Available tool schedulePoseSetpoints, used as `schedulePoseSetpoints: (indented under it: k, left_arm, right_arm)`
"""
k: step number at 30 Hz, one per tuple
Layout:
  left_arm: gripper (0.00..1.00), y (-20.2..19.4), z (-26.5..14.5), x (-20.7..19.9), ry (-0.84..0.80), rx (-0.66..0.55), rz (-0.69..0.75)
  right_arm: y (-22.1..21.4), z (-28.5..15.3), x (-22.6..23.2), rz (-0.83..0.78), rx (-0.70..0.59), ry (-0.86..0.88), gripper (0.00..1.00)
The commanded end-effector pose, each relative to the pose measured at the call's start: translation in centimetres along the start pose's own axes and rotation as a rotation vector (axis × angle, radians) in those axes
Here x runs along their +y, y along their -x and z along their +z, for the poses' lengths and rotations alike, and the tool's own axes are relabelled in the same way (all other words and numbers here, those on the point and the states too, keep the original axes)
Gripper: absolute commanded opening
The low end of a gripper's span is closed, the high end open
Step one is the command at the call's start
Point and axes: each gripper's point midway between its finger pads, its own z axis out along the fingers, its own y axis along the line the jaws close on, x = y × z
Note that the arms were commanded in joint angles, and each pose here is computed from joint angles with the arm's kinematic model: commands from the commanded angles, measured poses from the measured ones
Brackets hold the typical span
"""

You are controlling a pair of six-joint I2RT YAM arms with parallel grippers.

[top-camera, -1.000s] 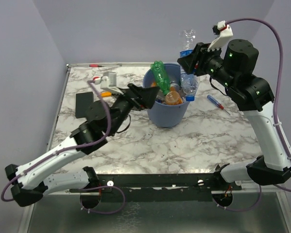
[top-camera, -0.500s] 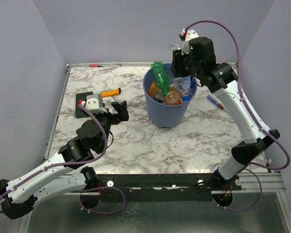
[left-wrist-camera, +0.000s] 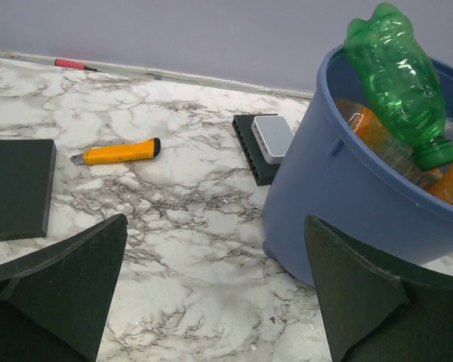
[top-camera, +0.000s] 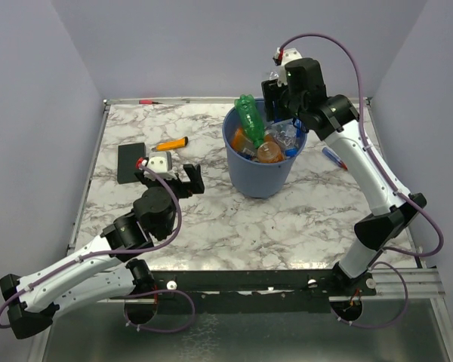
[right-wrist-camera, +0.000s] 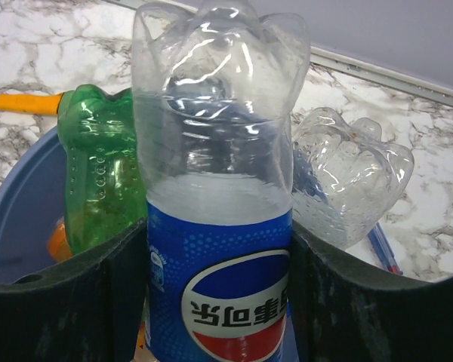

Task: Put the plastic bottles in the bin
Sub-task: Place the plastic bottle in the trash bin, then reset both arms

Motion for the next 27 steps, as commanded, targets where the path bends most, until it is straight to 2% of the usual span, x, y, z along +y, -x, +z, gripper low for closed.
schedulePoseSetpoints:
  k: [1, 10, 19, 24, 27]
  left_arm:
    - [0.99, -0.5, 0.1, -0.2, -0.005, 0.011, 0.010]
    - [0.99, -1.0, 0.3, -0.7, -0.021, 0.025, -0.004]
    - [0.99, -0.8, 0.3, -0.9, -0.021, 0.024, -0.011]
    - [0.99, 0.7, 0.3, 0.0, 0.025, -0.010, 0.018]
    - [0.99, 1.9, 0.1, 1.2, 0.084, -0.042, 0.033]
  right_arm:
    - [-1.0, 0.2, 0.0, -0.016, 0.036, 0.005, 0.70]
    - [-0.5, -0.7, 0.8, 0.026, 0.012, 0.051, 0.73]
    - [1.4, -3.9, 0.5, 0.096, -0.091, 0.079, 0.70]
    - [4.3, -9.3, -0.1, 0.171, -0.315, 0.136, 0.79]
    - [4.3, -12.9, -0.2, 0.196, -0.432, 0.193, 0.85]
